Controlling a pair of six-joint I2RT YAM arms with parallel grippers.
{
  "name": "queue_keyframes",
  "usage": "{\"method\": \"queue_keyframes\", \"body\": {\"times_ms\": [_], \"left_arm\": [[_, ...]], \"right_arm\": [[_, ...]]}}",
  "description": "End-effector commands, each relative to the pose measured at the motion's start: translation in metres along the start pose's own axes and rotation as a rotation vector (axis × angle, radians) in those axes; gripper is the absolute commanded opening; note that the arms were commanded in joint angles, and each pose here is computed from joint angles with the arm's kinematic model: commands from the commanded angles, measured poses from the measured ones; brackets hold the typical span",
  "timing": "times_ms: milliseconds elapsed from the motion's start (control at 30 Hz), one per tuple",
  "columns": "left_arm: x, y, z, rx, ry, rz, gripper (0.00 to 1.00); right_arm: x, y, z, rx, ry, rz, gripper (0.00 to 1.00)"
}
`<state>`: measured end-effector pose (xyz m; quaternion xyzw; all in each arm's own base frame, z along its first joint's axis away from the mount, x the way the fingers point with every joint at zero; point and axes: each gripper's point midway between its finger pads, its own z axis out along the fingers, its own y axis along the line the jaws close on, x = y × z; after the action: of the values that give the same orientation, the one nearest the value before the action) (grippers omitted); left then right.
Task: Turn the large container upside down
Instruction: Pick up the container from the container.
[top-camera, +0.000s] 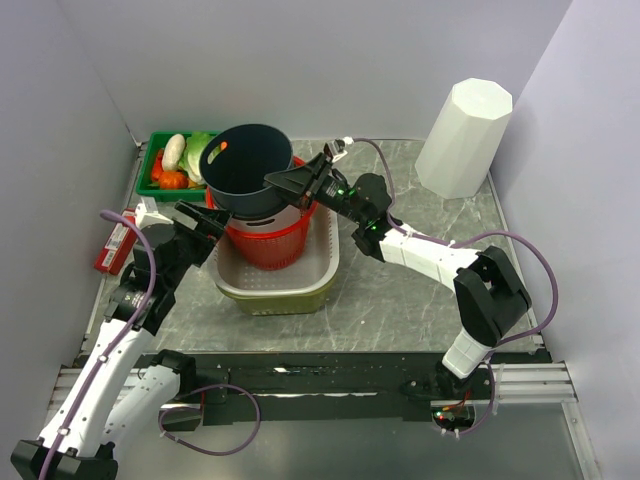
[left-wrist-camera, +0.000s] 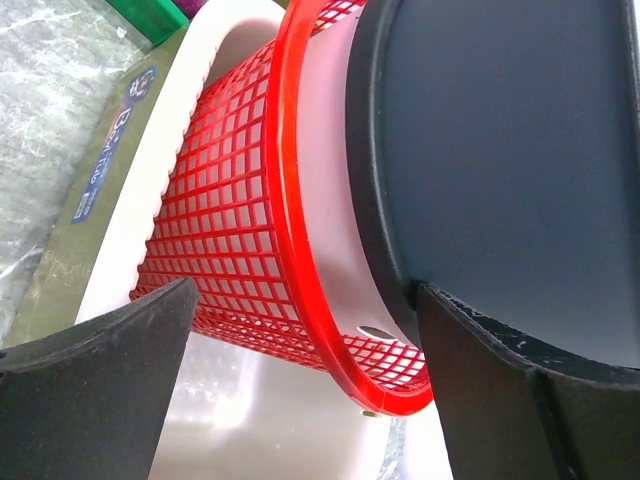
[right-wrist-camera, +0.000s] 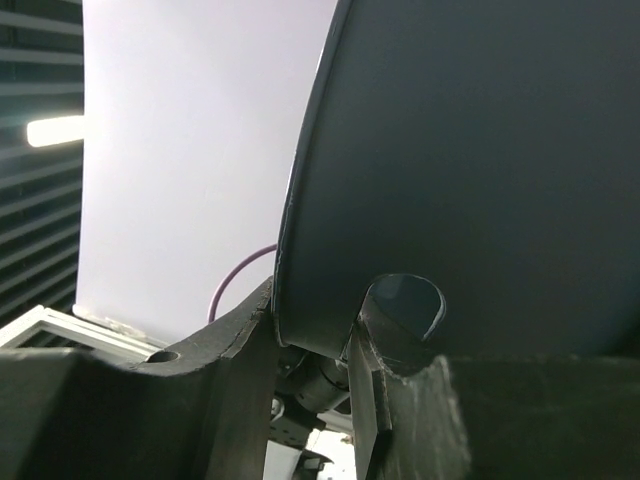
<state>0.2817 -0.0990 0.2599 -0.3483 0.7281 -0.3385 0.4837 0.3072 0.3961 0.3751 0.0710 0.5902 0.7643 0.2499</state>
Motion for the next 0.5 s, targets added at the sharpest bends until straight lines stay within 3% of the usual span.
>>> {"method": "queue_keyframes", "body": {"times_ms": [0, 467], "left_arm": [[0.022, 0.054, 0.005, -0.179, 0.072, 0.09, 0.96], [0.02, 0.049, 0.001, -0.148, 0.068, 0.117, 0.96]], "right_arm": [[0.017, 0.106, -0.003, -0.305, 0.072, -0.175, 0.34], [0.018, 0.116, -0.005, -0.336, 0.076, -0.218, 0.34]]}}
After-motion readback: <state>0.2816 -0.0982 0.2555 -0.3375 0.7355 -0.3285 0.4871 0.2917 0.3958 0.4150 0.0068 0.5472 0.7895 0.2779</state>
